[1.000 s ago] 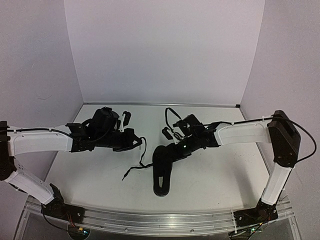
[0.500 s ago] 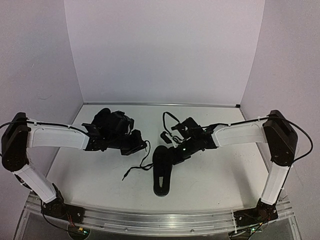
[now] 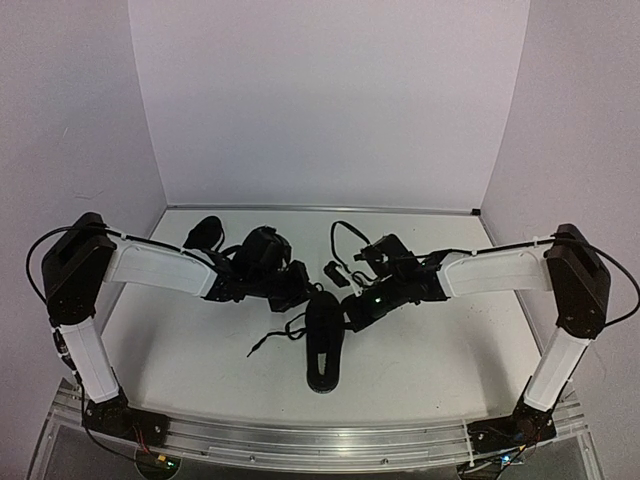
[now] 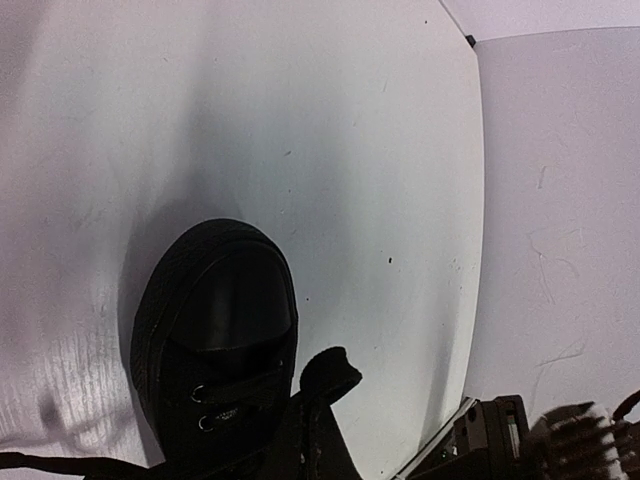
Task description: Tie the shoes
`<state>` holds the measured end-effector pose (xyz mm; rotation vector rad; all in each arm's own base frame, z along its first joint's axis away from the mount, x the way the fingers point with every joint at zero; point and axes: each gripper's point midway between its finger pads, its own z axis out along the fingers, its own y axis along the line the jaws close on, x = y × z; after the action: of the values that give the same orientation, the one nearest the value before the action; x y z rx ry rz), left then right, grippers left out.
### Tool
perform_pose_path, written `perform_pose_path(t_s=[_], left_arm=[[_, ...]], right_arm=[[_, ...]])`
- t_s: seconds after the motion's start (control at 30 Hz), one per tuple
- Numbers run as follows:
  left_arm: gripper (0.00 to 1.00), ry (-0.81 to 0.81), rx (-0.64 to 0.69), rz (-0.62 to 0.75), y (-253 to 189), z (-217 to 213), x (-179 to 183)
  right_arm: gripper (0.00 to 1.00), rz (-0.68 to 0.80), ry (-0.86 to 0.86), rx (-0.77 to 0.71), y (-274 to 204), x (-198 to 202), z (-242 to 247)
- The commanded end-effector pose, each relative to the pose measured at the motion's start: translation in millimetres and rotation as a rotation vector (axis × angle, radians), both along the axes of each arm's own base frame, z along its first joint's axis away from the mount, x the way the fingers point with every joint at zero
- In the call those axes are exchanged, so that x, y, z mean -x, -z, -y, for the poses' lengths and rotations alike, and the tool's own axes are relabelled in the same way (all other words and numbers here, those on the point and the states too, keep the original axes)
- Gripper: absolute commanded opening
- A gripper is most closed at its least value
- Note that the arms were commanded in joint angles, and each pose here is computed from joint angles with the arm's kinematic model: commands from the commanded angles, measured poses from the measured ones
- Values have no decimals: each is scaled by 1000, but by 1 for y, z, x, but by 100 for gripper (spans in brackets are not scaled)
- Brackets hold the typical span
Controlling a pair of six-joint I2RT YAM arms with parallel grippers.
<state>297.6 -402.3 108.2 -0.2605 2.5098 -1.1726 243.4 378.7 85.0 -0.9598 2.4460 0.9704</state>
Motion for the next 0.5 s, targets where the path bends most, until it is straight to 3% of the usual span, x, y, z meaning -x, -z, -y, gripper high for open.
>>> perform_pose_path(t_s=[0.0, 0.47], left_arm=[[0, 36, 94, 23, -22, 29, -3], [0, 163, 82, -75, 6, 37, 29]], right_arm=[[1, 59, -41, -74, -24, 3, -5], [1, 106, -19, -78, -32, -2, -1]])
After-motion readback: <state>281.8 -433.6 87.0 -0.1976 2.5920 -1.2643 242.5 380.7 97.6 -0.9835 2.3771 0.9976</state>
